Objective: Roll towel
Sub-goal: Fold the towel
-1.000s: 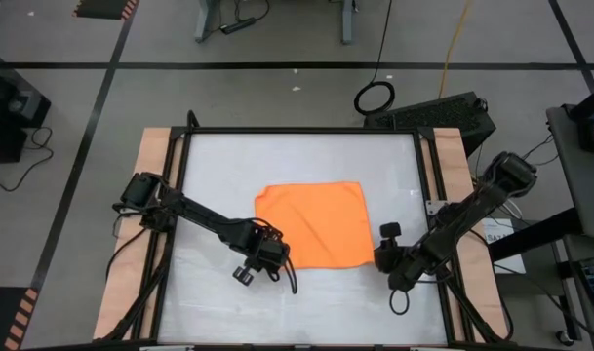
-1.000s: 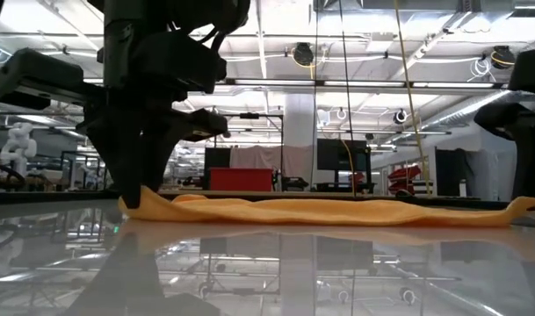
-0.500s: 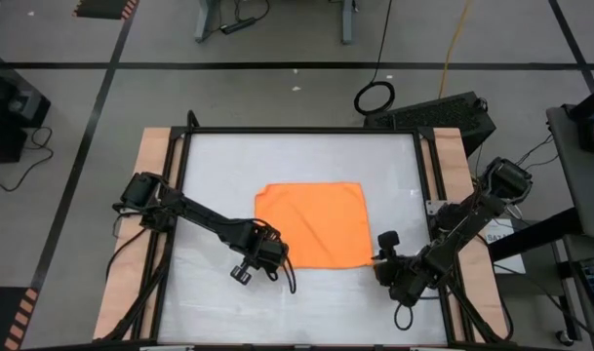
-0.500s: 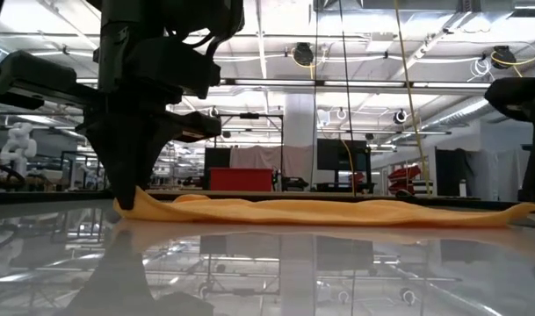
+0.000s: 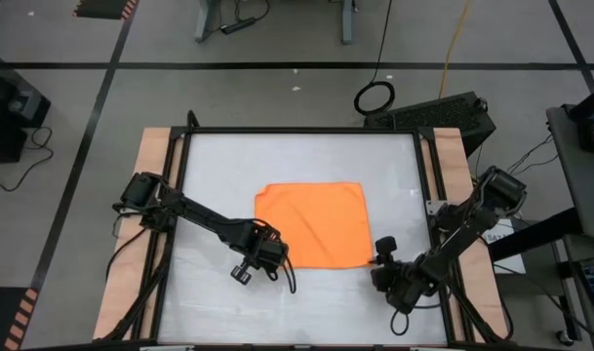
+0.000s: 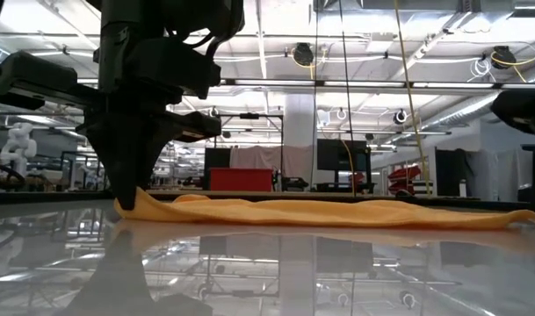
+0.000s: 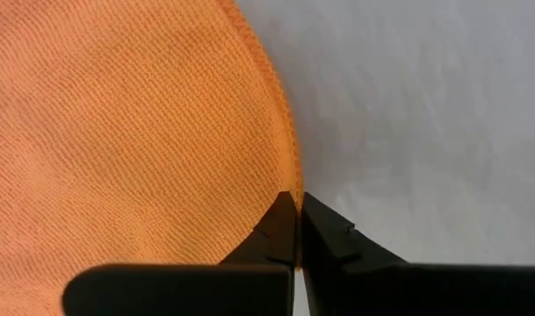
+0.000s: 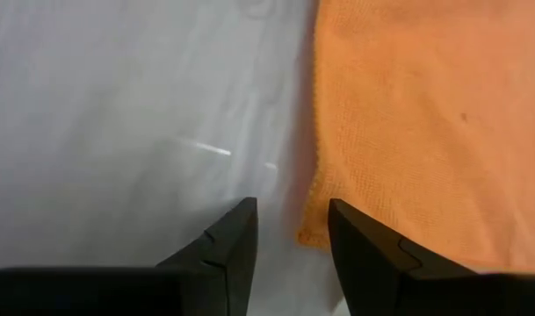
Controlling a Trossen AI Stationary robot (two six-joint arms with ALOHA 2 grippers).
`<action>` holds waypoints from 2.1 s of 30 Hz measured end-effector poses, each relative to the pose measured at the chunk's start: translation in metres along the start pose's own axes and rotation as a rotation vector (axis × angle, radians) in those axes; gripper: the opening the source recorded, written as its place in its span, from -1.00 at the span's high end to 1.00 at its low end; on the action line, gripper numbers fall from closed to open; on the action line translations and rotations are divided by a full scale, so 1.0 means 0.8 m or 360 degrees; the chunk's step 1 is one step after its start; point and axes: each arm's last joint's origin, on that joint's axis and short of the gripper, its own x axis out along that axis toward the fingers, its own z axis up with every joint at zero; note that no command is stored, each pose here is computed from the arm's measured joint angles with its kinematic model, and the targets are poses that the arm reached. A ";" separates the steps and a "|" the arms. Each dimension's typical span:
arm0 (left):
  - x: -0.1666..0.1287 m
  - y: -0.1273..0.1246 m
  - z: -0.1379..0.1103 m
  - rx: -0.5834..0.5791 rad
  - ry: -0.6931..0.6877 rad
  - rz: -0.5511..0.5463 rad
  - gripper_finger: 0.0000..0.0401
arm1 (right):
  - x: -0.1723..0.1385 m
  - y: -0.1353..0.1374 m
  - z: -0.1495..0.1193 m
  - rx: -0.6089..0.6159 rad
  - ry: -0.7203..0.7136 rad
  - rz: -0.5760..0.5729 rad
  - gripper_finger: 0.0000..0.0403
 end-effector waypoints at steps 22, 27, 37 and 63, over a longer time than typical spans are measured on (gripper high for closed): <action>0.000 -0.002 -0.001 -0.0031 0.0026 0.0023 0.97 | -0.002 -0.004 0.007 0.0044 0.0102 -0.0085 0.99; -0.008 -0.008 0.007 -0.0053 0.0017 0.0062 0.97 | -0.013 0.000 0.026 0.0086 0.0095 0.0014 0.99; -0.058 -0.028 0.023 -0.0100 -0.0021 0.0273 0.97 | -0.058 -0.001 0.077 0.0105 0.0119 0.0137 1.00; -0.099 0.103 -0.040 -0.0744 0.0201 0.1012 0.97 | -0.025 -0.131 0.051 0.0351 0.0747 -0.0586 1.00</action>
